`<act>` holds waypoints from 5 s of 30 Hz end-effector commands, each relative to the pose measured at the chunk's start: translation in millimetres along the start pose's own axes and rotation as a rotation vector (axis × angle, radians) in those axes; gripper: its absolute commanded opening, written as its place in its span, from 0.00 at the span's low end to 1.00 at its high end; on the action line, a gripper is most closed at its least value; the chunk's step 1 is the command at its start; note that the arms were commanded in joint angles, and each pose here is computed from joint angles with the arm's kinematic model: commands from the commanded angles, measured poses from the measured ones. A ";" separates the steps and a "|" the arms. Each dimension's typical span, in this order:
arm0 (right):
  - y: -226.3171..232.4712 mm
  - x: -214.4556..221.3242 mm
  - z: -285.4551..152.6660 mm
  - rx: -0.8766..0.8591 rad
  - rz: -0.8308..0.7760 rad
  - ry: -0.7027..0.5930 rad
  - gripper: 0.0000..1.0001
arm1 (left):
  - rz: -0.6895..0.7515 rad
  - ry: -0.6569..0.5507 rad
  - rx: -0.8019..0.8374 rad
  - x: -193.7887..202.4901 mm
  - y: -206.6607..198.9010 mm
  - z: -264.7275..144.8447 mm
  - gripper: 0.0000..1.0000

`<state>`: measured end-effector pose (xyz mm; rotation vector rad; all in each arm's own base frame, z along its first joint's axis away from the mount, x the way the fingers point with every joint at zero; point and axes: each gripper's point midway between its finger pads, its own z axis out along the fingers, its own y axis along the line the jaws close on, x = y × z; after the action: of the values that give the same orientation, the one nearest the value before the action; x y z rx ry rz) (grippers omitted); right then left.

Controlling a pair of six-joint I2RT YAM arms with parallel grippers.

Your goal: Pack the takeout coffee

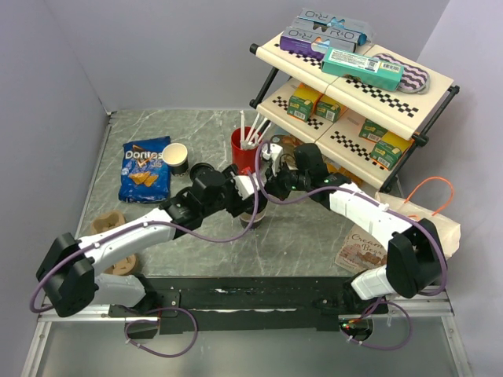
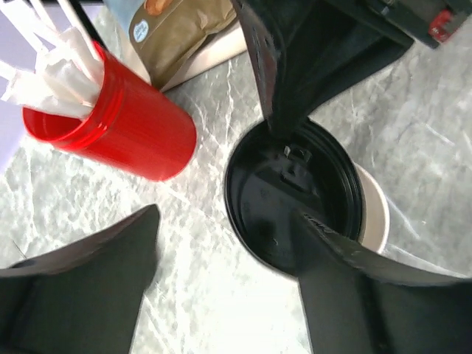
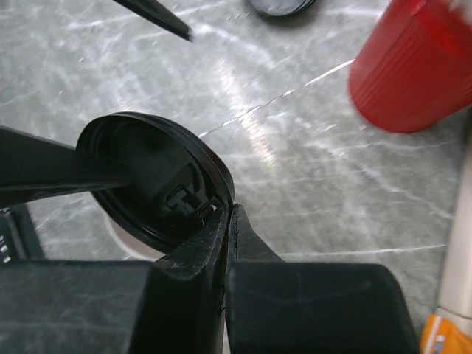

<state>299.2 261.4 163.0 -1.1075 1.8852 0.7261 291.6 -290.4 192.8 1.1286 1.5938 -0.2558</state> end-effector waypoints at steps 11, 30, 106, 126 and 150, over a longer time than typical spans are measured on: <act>9.3 -64.0 -22.2 0.240 -0.395 -0.349 0.00 | -0.410 0.006 0.010 -18.2 16.6 -72.9 0.91; 28.6 -59.1 -33.5 0.513 -0.730 -0.516 0.00 | -0.669 0.080 0.146 6.8 37.1 -15.3 0.90; 91.4 34.0 -19.0 0.277 -1.064 -0.377 0.37 | -0.753 0.073 0.429 15.1 -18.7 -10.5 0.84; 84.2 40.6 -8.8 0.296 -1.034 -0.332 0.38 | -0.776 0.095 0.459 22.4 -25.0 -1.0 0.83; 75.2 33.5 -6.9 0.328 -0.923 -0.295 0.38 | -0.678 0.170 0.418 46.4 -28.2 15.7 0.82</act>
<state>215.7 267.1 123.0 -1.4390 1.0153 0.0206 273.9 -287.2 135.1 0.8494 2.1334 -1.0383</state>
